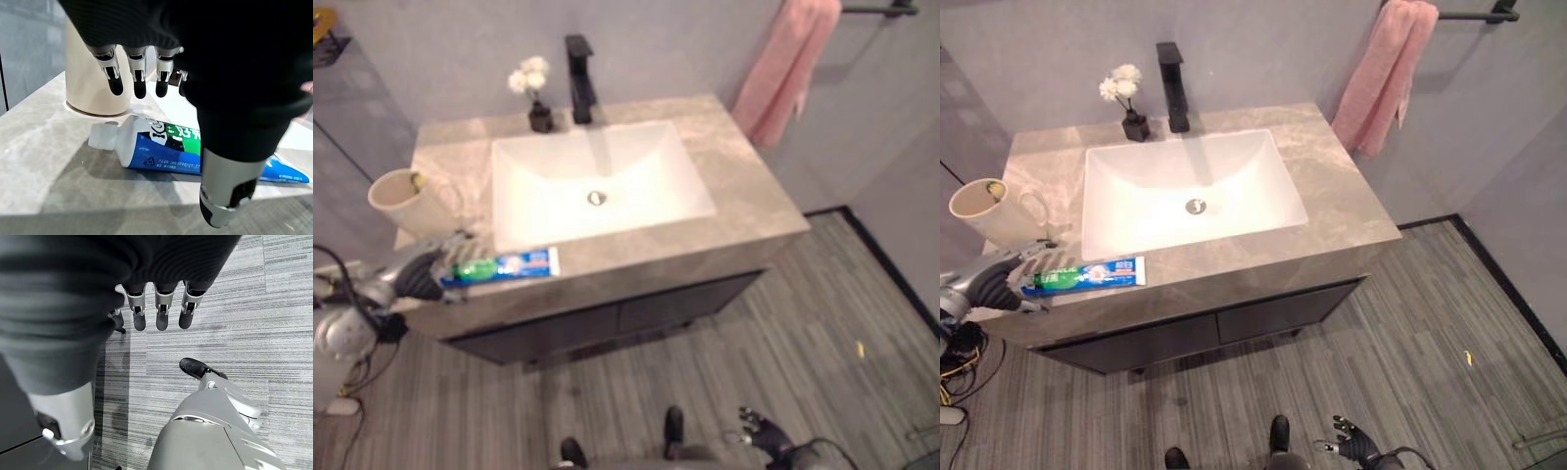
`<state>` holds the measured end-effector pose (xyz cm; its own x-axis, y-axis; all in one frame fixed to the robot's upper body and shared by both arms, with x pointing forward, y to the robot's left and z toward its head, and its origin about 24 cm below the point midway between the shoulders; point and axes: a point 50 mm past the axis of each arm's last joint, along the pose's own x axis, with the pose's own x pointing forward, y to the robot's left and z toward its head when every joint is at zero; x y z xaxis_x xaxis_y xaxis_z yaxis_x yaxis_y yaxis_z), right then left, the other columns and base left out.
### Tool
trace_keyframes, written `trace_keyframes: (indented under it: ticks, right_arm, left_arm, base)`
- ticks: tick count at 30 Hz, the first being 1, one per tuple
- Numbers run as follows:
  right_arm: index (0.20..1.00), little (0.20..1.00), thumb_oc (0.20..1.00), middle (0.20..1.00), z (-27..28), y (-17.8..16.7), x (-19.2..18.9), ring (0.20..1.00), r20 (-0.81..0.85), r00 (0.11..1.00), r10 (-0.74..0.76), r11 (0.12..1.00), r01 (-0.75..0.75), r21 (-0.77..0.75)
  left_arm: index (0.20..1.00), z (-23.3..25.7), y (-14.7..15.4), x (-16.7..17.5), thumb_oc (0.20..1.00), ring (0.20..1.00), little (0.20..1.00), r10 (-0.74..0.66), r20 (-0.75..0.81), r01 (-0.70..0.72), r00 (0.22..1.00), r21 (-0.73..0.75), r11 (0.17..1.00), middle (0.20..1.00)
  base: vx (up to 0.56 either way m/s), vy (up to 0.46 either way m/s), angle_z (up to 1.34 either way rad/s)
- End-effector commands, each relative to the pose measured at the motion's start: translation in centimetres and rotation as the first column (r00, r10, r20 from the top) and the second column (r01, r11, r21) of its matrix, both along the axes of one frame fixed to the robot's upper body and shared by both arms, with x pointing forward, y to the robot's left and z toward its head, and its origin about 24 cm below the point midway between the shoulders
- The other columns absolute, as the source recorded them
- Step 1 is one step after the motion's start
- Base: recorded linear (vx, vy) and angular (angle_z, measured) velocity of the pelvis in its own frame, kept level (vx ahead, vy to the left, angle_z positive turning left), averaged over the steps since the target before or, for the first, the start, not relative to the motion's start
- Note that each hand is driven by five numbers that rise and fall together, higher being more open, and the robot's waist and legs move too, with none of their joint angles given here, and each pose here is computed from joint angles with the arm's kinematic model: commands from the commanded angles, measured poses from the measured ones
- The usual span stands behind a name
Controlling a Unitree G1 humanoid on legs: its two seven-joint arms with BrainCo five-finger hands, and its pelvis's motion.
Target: Put brush and paste in cup on sink, flatten towel.
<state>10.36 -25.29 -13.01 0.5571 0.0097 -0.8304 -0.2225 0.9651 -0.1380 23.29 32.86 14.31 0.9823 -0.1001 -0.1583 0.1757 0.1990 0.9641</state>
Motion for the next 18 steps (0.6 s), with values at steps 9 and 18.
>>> trace_keyframes:
  ticks: [9, 18]
  right_arm:
    - [1.000, 1.000, 1.000, 1.000, 1.4, -1.1, 1.6, 1.000, 0.073, 0.996, 0.056, 0.997, -0.052, -0.049]
    - [1.000, 1.000, 1.000, 1.000, 1.6, -1.2, 1.6, 1.000, 0.078, 0.995, 0.061, 0.997, -0.057, -0.053]
  left_arm:
    - [1.000, 1.8, -0.3, 0.9, 1.000, 1.000, 1.000, -0.009, 0.106, 0.006, 0.994, 0.030, 1.000, 1.000]
    - [0.576, 1.4, -0.2, 1.4, 0.576, 0.576, 0.576, 0.005, 0.122, -0.009, 0.993, 0.031, 0.999, 0.576]
  base:
    - [0.00, 0.000, 0.00]
    - [0.00, 0.000, 0.00]
